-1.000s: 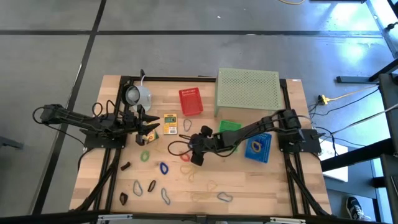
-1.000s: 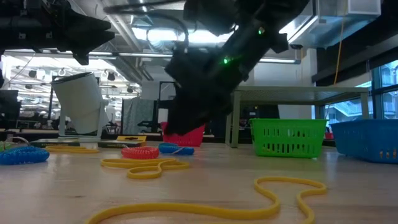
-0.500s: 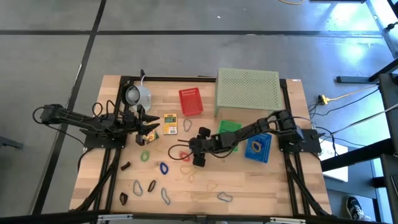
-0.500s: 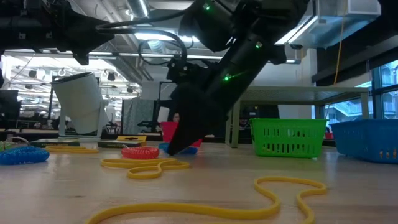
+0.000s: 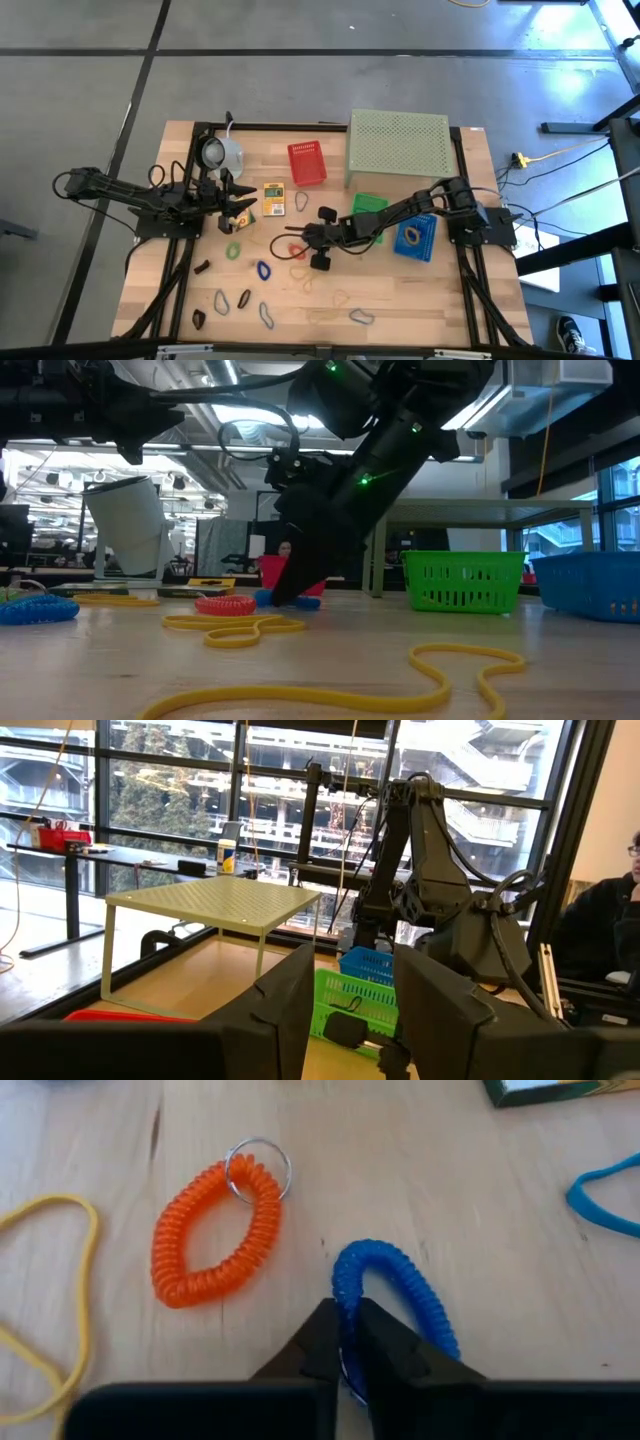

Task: Pick & Place Office Desk Supplies
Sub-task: Put the blue spring keychain into the blue bin

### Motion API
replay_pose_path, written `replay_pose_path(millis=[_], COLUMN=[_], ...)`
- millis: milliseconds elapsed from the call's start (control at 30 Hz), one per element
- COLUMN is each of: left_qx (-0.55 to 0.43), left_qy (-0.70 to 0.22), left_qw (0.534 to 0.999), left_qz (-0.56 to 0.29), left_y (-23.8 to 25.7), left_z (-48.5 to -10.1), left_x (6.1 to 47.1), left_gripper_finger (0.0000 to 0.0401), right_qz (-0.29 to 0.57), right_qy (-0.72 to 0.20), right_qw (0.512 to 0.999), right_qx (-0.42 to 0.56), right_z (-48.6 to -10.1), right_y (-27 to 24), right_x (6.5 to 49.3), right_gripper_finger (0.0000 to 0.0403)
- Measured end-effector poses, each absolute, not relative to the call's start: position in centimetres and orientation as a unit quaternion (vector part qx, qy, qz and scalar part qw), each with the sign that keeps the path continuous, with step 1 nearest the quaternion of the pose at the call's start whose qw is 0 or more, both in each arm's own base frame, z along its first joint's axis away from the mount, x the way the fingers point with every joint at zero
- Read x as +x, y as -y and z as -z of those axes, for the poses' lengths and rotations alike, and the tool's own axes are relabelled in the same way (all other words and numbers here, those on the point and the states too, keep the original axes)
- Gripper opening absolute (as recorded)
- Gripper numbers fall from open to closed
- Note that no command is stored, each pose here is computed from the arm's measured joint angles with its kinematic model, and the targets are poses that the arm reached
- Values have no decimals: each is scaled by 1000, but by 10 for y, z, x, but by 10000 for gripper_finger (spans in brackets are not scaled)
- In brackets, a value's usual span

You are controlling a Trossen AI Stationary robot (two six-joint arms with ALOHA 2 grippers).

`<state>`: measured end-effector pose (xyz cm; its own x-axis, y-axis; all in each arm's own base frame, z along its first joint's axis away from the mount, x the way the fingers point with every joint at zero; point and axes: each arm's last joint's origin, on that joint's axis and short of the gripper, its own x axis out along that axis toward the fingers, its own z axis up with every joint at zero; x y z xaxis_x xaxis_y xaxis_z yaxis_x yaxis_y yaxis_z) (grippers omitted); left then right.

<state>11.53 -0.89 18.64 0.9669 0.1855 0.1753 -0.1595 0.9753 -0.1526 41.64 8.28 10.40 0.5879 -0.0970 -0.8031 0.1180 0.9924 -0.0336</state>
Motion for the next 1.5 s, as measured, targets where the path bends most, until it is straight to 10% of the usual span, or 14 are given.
replay_pose_path(millis=[300, 1000, 1500], left_qx=[-69, -69, -69], left_qy=[95, 94, 94], left_qw=[989, 989, 989], left_qz=[-87, -87, -87], left_y=[9, 9, 9], left_z=[-186, -186, -186], left_x=[115, 115, 115], left_gripper_finger=[132, 132, 132], right_qz=[38, 111, 233], right_qy=[-434, -117, -269], right_qw=[900, 986, 934], right_qx=[-9, -48, -43], right_z=[-122, -311, -284], right_y=[-93, -180, -186], right_x=[419, 382, 328], right_gripper_finger=[35, 27, 27])
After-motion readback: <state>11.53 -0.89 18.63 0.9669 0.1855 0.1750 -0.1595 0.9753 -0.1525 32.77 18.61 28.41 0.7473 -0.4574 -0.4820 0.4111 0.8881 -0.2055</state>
